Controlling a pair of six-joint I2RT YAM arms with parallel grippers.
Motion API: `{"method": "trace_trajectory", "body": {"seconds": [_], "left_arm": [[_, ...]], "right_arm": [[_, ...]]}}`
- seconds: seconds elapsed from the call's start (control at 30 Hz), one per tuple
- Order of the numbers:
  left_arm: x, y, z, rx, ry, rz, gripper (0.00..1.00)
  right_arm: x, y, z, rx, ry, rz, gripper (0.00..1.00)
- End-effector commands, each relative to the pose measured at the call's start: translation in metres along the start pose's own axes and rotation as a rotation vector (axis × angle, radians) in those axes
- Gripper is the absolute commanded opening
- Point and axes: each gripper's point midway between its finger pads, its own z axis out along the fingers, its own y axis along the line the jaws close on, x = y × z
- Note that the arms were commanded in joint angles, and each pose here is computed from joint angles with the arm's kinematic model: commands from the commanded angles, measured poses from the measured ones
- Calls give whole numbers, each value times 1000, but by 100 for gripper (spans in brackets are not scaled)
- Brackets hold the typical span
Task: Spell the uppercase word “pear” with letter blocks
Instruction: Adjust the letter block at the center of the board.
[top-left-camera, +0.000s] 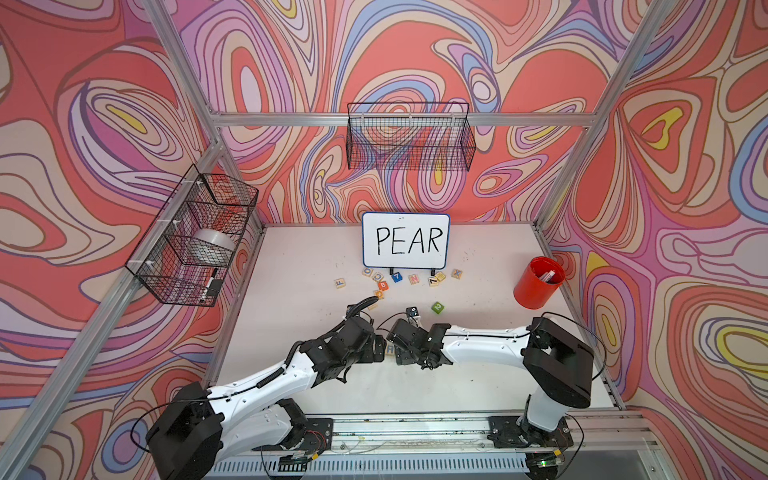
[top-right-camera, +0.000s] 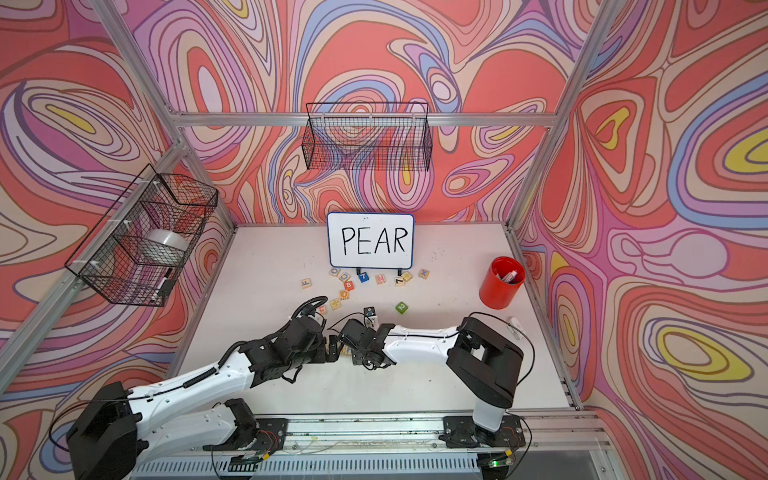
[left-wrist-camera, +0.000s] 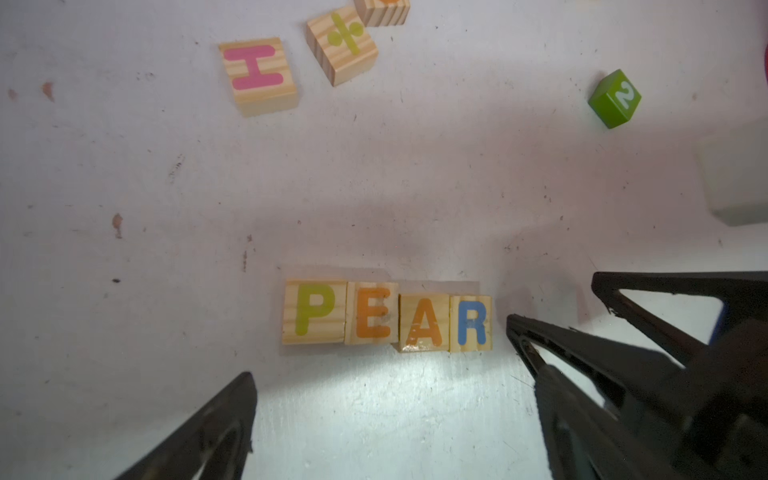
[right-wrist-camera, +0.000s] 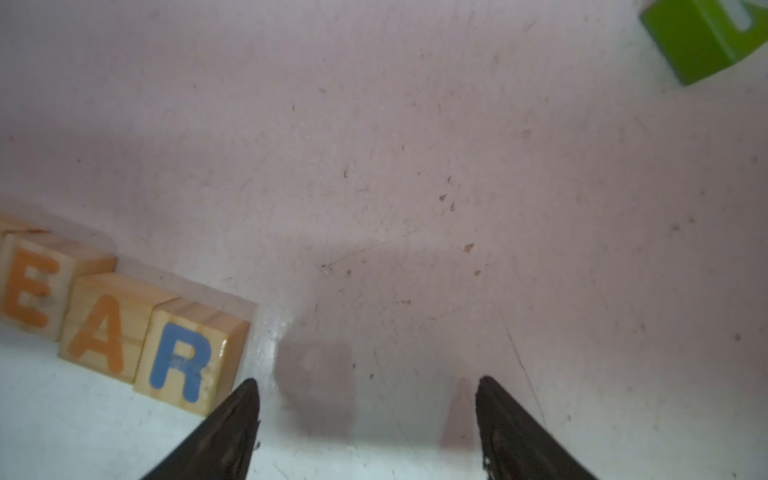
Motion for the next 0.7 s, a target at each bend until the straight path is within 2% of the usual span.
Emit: {"method": "trace_trajectory", "body": {"seconds": [0.0, 0.2, 0.33, 0.53, 0.67], "left_arm": [[-7, -9, 6, 31, -5, 5, 100], [-16, -2, -2, -5, -44, -13, 100], [-16, 24, -20, -103, -79, -34, 100], [-26, 50, -57, -133, -206, -111, 100], [-17, 67, -66, -148, -237, -133, 100]], "right_arm": [[-1, -6, -8, 14, -25, 14, 83], [9, 4, -9, -55, -5, 7, 84], [16, 27, -8, -142, 1, -18, 84], [12, 49, -4, -143, -1, -72, 84], [16, 52, 9, -116, 25, -83, 84]]}}
